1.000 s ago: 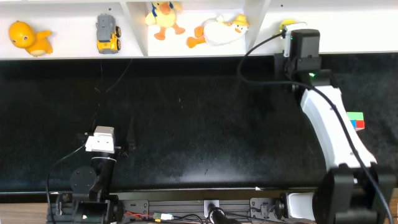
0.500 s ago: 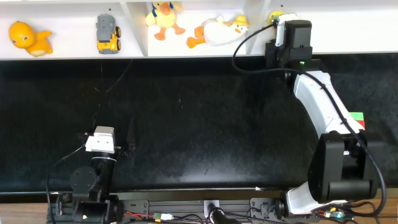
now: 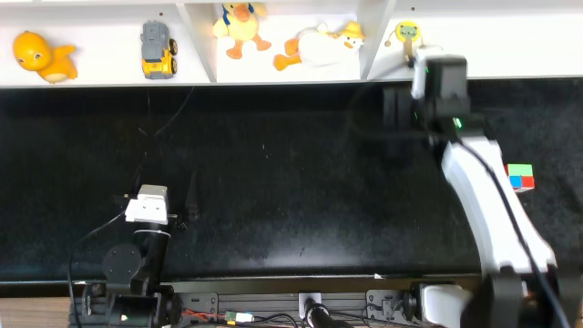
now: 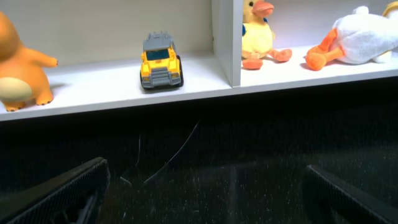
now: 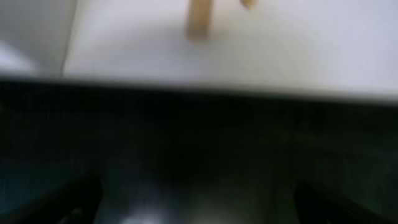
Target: Store Toys
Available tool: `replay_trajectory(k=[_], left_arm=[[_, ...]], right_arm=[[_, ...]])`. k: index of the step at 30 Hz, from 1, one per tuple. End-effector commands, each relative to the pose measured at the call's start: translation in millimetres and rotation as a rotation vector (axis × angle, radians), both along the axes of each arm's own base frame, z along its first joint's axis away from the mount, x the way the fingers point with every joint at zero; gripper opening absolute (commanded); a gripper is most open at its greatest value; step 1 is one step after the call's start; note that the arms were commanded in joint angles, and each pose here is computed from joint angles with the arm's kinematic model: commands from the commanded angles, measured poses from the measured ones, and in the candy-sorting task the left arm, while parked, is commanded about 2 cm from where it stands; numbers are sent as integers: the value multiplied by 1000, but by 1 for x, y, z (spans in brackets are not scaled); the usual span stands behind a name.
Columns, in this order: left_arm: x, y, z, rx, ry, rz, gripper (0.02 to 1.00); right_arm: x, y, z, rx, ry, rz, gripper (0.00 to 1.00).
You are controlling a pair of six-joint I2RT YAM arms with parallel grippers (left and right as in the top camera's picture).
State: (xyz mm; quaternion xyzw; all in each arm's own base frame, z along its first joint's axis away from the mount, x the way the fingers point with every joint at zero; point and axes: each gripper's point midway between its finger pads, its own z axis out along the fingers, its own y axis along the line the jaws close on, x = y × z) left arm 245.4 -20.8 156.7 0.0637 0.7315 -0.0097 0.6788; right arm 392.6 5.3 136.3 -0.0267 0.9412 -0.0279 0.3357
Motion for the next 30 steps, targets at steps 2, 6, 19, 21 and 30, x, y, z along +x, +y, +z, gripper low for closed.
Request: replay_trajectory(k=[2, 6, 19, 21, 30], left_arm=[[-1, -1, 0, -18, 0, -1, 998], [-1, -1, 0, -18, -1, -1, 998], [-1, -1, 0, -18, -1, -1, 998], [-1, -1, 0, -18, 0, -1, 998], [-1, -1, 0, -18, 0, -1, 998]], right_arm=[[-102, -29, -6, -107, 117, -80, 996], [-160, -30, -24, -118, 289, -71, 996], [-152, -75, -17, -194, 235, 29, 996], [-158, -96, -16, -184, 225, 54, 993], [-203, -199, -12, -144, 195, -66, 998]])
